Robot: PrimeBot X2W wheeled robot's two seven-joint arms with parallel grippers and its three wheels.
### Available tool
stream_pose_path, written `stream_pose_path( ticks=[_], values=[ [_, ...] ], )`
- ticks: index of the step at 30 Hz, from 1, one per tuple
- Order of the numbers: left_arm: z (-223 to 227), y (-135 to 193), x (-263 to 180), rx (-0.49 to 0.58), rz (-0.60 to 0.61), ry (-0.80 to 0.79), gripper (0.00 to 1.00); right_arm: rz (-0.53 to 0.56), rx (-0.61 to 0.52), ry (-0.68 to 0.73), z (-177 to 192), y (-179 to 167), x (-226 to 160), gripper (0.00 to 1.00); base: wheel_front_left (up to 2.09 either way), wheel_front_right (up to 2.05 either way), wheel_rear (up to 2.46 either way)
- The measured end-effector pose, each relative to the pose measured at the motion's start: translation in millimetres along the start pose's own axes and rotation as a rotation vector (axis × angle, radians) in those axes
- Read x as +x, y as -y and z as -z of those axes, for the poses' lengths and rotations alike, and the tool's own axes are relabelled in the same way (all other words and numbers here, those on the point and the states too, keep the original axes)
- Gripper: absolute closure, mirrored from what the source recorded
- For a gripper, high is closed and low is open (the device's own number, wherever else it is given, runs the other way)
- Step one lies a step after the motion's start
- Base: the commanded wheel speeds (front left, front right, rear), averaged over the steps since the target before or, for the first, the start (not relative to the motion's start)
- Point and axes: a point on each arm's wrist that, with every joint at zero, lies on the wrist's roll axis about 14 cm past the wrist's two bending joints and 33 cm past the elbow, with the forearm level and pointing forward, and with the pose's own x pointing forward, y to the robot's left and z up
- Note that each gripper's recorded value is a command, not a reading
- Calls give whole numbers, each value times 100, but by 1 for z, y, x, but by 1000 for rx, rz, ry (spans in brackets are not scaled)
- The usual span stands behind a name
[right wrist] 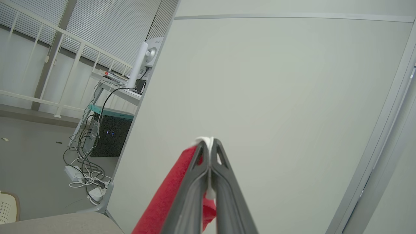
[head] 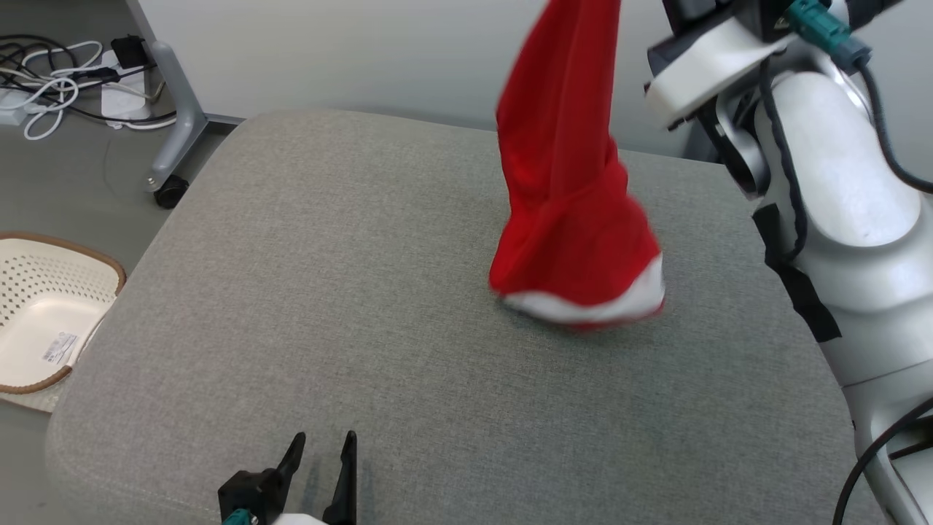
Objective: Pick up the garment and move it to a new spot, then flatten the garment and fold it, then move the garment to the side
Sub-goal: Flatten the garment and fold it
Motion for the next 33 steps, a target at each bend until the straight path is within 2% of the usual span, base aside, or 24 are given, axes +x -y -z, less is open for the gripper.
stream_pose_path(
  ticks=[3, 5, 7, 10, 15, 19, 23, 24, 25, 26, 33],
  values=[
    [3, -3, -1, 0, -9, -7, 0, -17, 5, 68, -23, -6, 1, 100, 0, 0, 0],
    [1, 0, 2, 7, 2, -5, 0, -51, 20, 45, -12, -21, -12, 100, 0, 0, 0],
    [2, 6, 5, 11, 21, -9, 0, -71, 55, -17, 15, -33, -36, 100, 0, 0, 0],
    [3, 16, 10, 19, 52, -18, 0, -50, 112, -173, 71, -37, -91, 100, 0, 0, 0],
    [6, 34, 20, 41, 113, -31, 0, 49, 242, -493, 158, -50, -217, 100, 0, 0, 0],
    [4, 52, 30, 63, 173, -29, 0, 171, 278, -644, 184, -41, -291, 100, 0, 0, 0],
    [1, 72, 37, 76, 236, -24, 0, 274, 294, -732, 193, -34, -338, 100, 0, 0, 0],
    [2, 75, 38, 79, 248, -27, 0, 295, 292, -744, 194, -32, -345, 68, 0, 0, 0],
    [2, 79, 38, 82, 259, -26, 0, 310, 284, -753, 194, -29, -350, 14, 0, 0, 0],
    [2, 82, 39, 83, 272, -27, 0, 326, 278, -758, 194, -27, -355, 0, 0, 0, 0],
    [5, 99, 41, 81, 324, -39, 0, 447, 289, -716, 185, -15, -356, 0, 0, 0, 0]
  ],
)
